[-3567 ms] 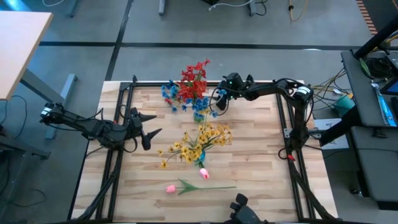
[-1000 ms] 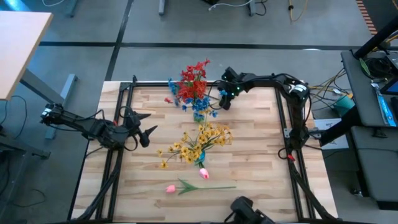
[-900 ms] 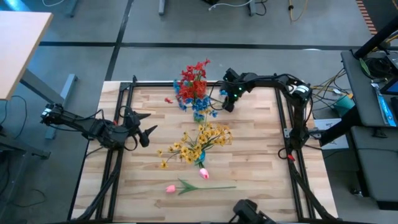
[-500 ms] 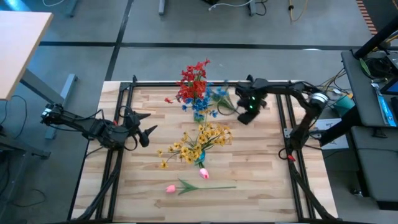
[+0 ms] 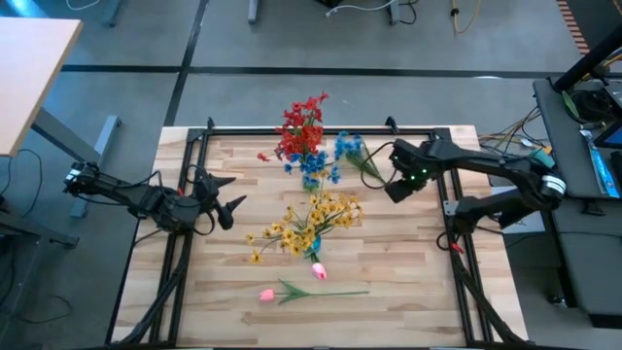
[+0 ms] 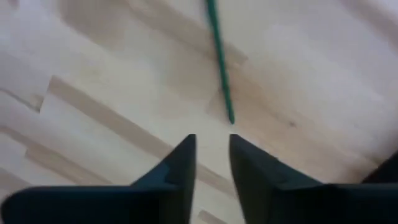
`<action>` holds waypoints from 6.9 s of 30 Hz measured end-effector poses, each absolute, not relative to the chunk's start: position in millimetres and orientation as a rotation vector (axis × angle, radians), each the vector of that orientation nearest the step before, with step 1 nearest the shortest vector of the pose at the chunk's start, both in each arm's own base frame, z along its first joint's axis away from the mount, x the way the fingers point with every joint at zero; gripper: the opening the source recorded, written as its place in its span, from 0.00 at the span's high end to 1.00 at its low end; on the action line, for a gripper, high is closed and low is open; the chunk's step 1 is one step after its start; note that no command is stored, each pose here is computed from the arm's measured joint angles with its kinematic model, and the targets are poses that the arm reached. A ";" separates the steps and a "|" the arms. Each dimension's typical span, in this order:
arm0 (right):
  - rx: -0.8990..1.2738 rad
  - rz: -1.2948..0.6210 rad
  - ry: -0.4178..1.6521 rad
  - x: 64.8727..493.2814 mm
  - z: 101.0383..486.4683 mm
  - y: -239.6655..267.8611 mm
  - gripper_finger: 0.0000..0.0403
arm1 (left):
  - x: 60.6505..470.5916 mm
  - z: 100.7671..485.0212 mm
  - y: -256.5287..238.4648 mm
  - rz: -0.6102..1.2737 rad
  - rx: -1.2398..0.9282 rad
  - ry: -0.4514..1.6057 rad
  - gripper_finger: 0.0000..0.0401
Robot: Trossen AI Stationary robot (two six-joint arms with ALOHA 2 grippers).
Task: Sort flowers into vase by color
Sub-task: Put the blue flowers into the green vase
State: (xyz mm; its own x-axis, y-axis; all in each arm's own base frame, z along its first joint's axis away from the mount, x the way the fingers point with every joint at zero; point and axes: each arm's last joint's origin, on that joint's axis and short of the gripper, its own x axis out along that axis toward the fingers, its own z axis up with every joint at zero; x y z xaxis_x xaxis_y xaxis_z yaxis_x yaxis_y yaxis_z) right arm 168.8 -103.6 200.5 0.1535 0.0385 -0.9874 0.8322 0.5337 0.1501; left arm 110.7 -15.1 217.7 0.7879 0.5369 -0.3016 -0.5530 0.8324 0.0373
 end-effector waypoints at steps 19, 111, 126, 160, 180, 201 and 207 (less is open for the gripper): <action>0.617 -0.690 0.873 215.1 145.7 -138.1 0.16 | 114.6 227.9 -16.5 0.576 -0.125 0.212 0.26; 0.179 -0.334 -0.362 227.1 185.1 -153.3 0.96 | 228.5 188.9 26.9 0.468 -0.155 0.152 0.26; -0.010 -0.064 -0.469 258.2 230.2 -143.4 0.96 | 239.9 165.3 47.0 0.407 -0.184 0.208 0.26; 0.088 -0.027 -0.490 324.6 221.3 -151.3 0.96 | 245.6 164.9 60.5 0.324 -0.069 0.122 0.26; 0.082 -0.047 -0.501 324.8 222.6 -153.0 0.96 | 251.5 125.4 79.8 0.288 -0.024 0.183 0.26; 0.111 -0.049 -0.473 326.1 220.1 -153.6 0.96 | 270.8 100.4 97.5 0.259 -0.038 -0.003 0.26; 0.111 -0.047 -0.474 326.2 220.2 -153.4 0.96 | 275.9 92.7 100.2 0.273 -0.044 0.002 0.26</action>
State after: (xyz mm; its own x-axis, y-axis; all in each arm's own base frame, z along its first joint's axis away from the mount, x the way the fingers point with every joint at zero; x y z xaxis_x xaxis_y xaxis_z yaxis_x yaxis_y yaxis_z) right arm 326.2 -153.4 220.2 0.8889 -0.0712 0.4525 0.0195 0.9928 0.1178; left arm 275.9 100.2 92.7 0.9629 0.2699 -0.0077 -0.2700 0.9619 -0.0431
